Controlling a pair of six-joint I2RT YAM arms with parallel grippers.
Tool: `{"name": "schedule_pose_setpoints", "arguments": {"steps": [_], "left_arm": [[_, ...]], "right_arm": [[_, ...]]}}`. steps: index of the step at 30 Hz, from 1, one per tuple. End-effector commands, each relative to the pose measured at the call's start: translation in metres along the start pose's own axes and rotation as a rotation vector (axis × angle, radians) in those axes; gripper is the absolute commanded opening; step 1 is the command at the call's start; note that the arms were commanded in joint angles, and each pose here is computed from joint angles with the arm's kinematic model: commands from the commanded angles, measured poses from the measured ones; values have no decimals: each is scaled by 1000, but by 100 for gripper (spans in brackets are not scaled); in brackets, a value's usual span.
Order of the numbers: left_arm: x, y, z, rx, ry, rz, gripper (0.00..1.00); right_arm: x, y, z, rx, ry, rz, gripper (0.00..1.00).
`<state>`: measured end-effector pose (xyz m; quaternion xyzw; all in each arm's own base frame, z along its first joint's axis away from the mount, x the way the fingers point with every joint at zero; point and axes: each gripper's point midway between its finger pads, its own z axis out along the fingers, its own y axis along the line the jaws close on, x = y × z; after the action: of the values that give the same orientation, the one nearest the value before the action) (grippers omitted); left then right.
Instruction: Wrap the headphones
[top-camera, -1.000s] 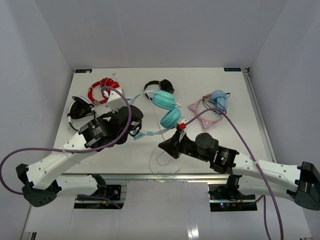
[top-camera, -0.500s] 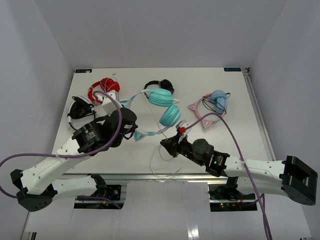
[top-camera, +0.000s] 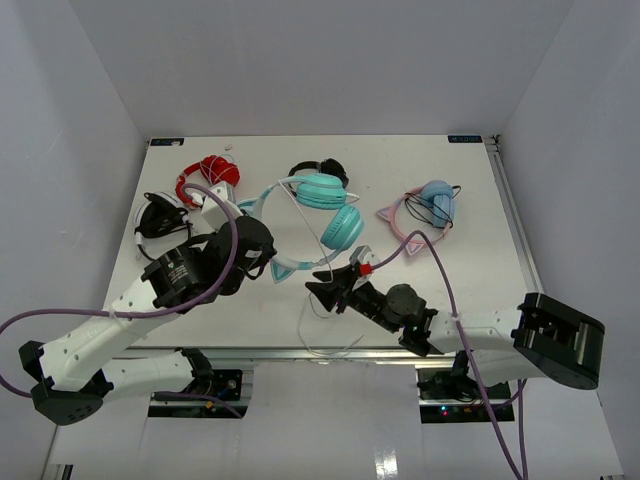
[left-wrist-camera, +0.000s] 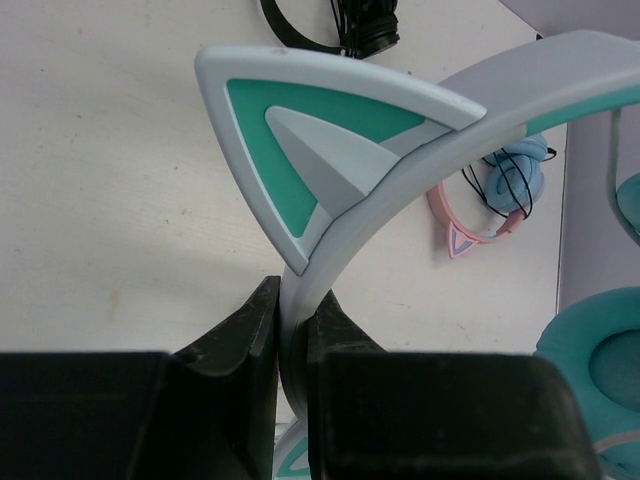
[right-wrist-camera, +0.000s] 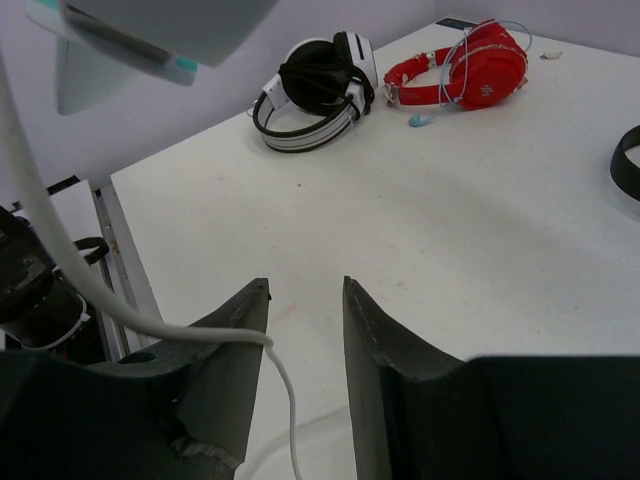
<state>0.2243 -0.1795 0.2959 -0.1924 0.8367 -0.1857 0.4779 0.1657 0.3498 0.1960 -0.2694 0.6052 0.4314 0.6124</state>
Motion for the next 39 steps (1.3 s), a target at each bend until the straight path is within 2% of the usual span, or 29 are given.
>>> {"name": "schedule_pose_setpoints", "arguments": {"steps": [1, 4, 9, 14, 16, 18, 25, 29, 32, 34, 39], "left_arm": [[-20, -19, -8, 69, -41, -116, 0], [-21, -19, -9, 69, -42, -117, 0], [-24, -23, -16, 96, -30, -134, 0], [-27, -24, -26, 142, -17, -151, 0], [-22, -20, -27, 150, -4, -151, 0], [-19, -11, -28, 147, -5, -150, 0], [-28, 10, -43, 148, -31, -145, 0], [-27, -2, -60, 289, 1, -70, 0], [-15, -15, -76, 451, 47, 89, 0], [-4, -17, -81, 490, 96, 142, 0], [29, -7, -58, 377, 228, 317, 0]], "right_arm": [[-30, 10, 7, -49, -166, -14, 46], [-27, 11, 6, -64, -180, -15, 46], [-23, 6, 10, -38, -190, -24, 33], [-17, 4, 12, -34, -216, -16, 31], [-12, 0, 15, -18, -210, -16, 25], [-10, -4, 18, -2, -208, -21, 10], [-5, -28, 8, 78, -212, -30, 8], [-10, -49, -2, 148, -223, -43, 8], [-19, -62, -6, 171, -239, -54, 8], [-26, -72, -8, 195, -244, -63, 8], [-51, -80, -14, 180, -248, -95, 8]]}}
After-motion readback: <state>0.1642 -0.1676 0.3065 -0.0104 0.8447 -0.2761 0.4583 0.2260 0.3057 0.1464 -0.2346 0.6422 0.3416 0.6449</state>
